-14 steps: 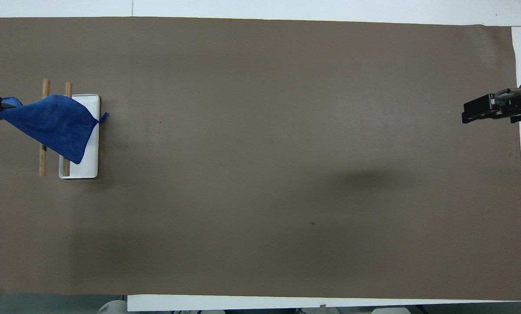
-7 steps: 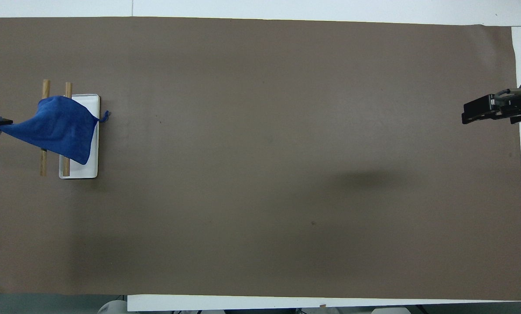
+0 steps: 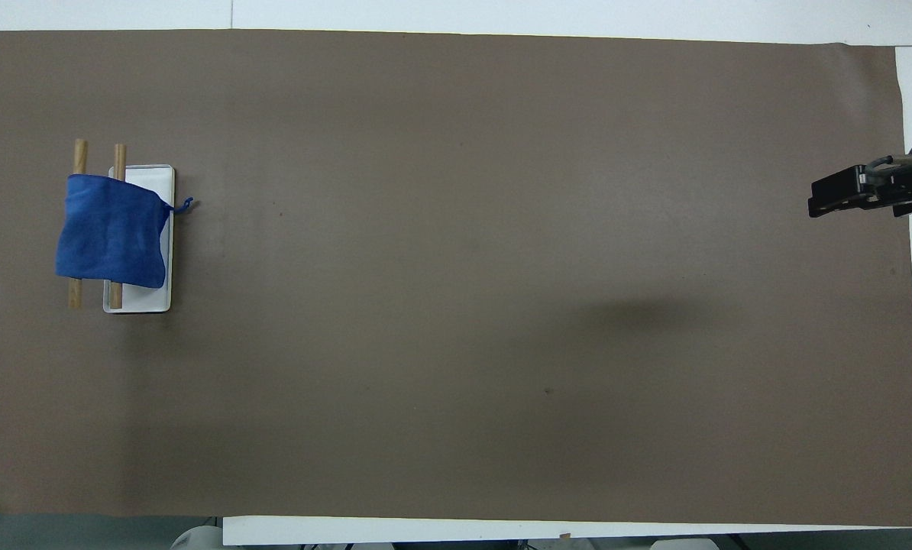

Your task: Right arm passes towel to left arm to hang

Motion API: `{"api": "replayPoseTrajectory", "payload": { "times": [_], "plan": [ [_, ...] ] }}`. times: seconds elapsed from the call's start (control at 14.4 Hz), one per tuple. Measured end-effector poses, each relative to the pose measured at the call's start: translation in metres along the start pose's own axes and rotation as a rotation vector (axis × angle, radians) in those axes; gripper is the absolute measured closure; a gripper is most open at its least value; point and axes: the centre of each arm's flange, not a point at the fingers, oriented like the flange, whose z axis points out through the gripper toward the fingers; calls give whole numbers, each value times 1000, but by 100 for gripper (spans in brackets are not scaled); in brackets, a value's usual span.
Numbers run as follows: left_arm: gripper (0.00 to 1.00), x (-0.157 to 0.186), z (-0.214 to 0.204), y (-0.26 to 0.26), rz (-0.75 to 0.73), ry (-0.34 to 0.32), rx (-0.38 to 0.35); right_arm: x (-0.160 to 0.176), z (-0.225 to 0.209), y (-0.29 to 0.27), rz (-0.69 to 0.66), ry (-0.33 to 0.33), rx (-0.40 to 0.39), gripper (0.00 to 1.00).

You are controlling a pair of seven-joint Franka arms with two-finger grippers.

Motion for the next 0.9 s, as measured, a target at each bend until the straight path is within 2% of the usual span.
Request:
{"api": "replayPoseTrajectory", "payload": {
  "times": [0.07,0.28,0.63,0.9],
  "plan": [
    [0,2,-11,4,14,0,12,0,0,0,0,0,0,0],
    [0,-3,-39,21,172,-48,65,0,0,0,0,0,0,0],
    [0,-61,-83,70,617,-219,173,0,0,0,0,1,0,0],
    [0,-106,-95,74,971,-364,234,0,-3,0,0,7,0,0]
  ]
}}
